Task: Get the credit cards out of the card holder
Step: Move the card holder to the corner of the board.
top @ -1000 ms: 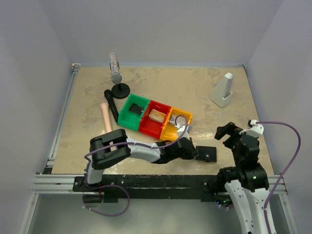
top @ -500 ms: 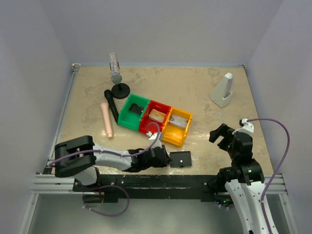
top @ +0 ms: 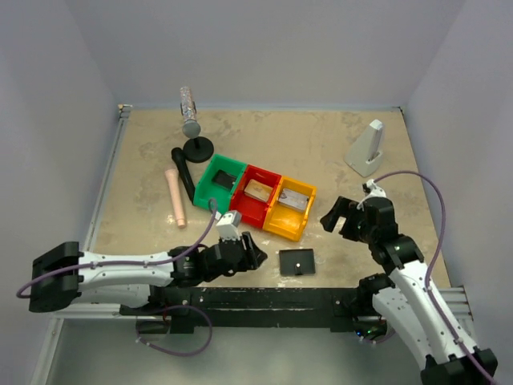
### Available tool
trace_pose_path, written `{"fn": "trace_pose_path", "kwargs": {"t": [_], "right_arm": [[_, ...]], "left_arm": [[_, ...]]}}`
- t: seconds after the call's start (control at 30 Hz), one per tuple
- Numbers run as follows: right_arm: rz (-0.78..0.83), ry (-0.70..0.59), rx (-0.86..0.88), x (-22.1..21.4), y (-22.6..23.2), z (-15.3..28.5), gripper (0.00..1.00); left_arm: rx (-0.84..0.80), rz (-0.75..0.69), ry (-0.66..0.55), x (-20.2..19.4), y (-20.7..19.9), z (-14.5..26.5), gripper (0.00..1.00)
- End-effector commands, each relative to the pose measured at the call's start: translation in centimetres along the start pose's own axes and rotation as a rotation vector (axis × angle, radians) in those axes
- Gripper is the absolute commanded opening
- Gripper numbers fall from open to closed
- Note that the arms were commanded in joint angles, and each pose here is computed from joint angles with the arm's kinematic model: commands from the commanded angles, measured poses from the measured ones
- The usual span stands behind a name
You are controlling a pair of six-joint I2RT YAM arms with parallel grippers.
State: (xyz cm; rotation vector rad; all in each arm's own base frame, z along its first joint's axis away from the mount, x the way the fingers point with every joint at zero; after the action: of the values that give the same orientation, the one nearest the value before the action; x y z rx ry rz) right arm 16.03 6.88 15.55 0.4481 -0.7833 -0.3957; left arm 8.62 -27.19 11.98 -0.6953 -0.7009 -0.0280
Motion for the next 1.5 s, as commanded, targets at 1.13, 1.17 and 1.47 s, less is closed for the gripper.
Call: {"fn": "trace_pose_path", "kwargs": {"t": [1.13,1.17,1.47], "right_arm": [[0.183,0.416,0.005,-11.3,3.0,-2.0,0.71],[0.201,0.422,0.018,-11.5,3.3,-2.1,0.69],[0.406,0.474,0.124,-12.0,6.3,-2.7,0.58]], "left_arm": [[0.098,-0.229,-0.064,1.6,7.5,7.3,0.53],[0.095,-0.228,-0.063,1.6,7.5,7.4,0.53],[0.091,-0.234,-0.065,1.6,8.4,8.2,0.51]]}}
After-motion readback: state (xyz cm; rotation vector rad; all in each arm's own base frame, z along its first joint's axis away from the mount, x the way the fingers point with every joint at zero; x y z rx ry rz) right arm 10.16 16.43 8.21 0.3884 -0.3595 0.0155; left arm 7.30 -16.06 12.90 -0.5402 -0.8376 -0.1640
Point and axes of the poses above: each gripper's point midway between its finger pads, its own z axis back along the fingers, its own y axis along the line the jaws close on, x = y × z, the point moved 6 cm from there along z, back along the fingers, and after that the axes turned 6 degrees about -z, right-handed, at the moved point
